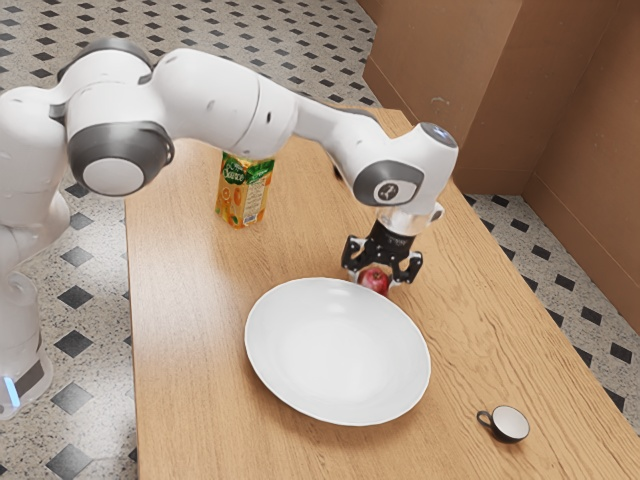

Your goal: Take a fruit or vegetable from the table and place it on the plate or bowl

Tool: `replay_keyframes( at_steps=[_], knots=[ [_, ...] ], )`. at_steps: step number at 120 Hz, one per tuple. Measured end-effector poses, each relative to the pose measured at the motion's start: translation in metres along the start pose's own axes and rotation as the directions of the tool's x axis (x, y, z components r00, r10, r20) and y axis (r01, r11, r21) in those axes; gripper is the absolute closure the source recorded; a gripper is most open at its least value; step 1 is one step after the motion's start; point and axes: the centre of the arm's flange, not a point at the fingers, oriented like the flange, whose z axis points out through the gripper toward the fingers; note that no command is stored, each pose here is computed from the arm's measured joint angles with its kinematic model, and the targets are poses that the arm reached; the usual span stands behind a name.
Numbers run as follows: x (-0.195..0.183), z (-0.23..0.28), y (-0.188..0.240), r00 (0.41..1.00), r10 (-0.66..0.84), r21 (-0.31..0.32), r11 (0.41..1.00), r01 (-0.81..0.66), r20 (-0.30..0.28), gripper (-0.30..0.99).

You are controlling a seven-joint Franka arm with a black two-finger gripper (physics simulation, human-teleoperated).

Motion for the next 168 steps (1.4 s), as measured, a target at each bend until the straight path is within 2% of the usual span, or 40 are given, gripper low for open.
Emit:
replay_keyframes(
  at_steps=[40, 55, 79, 87, 104, 140, 168],
  knots=[
    [0.008, -0.041, -0.002, 1.000, -0.003, -0.038, 0.999, 0.003, -0.015, 0.34],
    [-0.015, -0.053, 0.002, 0.999, 0.039, -0.038, 0.998, -0.040, -0.030, 0.33],
    [-0.082, -0.058, 0.006, 0.989, 0.143, -0.018, 0.989, -0.144, -0.040, 0.30],
    [-0.092, -0.058, 0.006, 0.987, 0.158, -0.013, 0.987, -0.159, -0.040, 0.26],
    [-0.085, -0.098, 0.003, 0.988, 0.150, -0.035, 0.988, -0.151, -0.047, 0.14],
    [-0.086, -0.088, -0.007, 0.989, 0.146, 0.049, 0.988, -0.145, -0.016, 0.06],
    [-0.059, -0.134, -0.030, 0.990, 0.138, 0.008, 0.990, -0.138, -0.011, 0.03]
  ],
)
